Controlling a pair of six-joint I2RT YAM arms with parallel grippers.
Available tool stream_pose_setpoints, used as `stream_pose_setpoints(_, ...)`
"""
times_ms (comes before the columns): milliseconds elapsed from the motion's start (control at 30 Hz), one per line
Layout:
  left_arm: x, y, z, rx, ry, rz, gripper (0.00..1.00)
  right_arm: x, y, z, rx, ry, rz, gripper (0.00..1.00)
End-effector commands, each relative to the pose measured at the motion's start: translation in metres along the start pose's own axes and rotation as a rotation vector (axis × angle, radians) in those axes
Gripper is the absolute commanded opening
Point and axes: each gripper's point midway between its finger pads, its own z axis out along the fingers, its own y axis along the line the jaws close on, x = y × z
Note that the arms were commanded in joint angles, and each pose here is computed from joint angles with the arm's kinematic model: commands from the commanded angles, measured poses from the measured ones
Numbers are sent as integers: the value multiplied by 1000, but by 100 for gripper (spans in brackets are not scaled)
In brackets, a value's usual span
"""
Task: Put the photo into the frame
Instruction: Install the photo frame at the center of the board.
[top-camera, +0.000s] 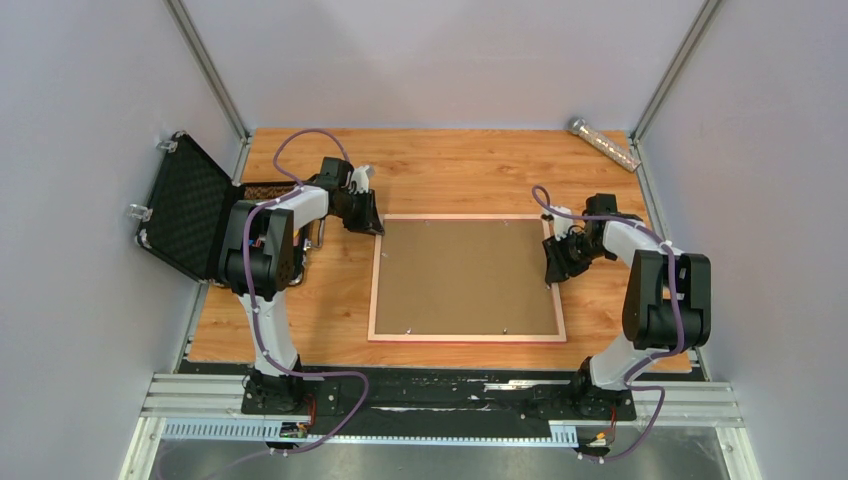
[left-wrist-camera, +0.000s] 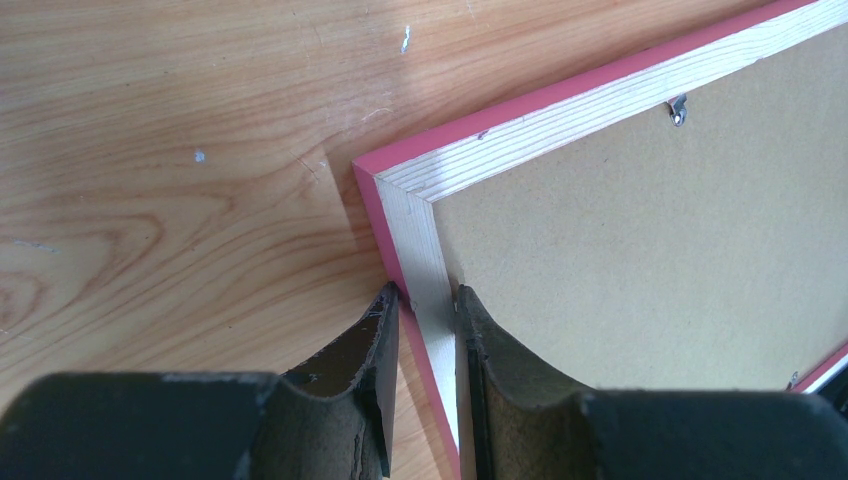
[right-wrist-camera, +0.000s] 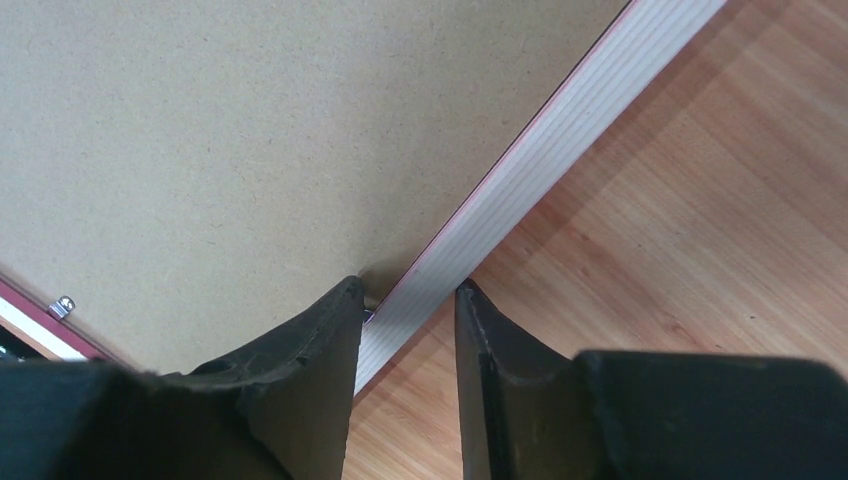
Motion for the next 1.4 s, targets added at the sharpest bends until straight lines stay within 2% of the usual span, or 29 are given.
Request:
stream_pose_setpoints(0, 21, 18, 11, -60, 69, 13, 0, 8, 13, 4, -82, 28, -48, 37)
stream_pose_setpoints(633, 21, 19, 11, -66, 73, 10, 0, 20, 8, 3, -93, 95, -164, 37)
stream_pose_setpoints(767, 19, 18, 10, -63, 70, 11, 0, 17, 8, 2, -97, 86, -164, 40)
stream_pose_setpoints(967, 18, 19, 8, -64, 64, 7, 0, 4, 4, -3, -93, 40, -135, 44)
stream_pose_setpoints(1367, 9, 25, 3, -79, 7, -25, 0, -43, -10, -35, -13, -157, -12, 53)
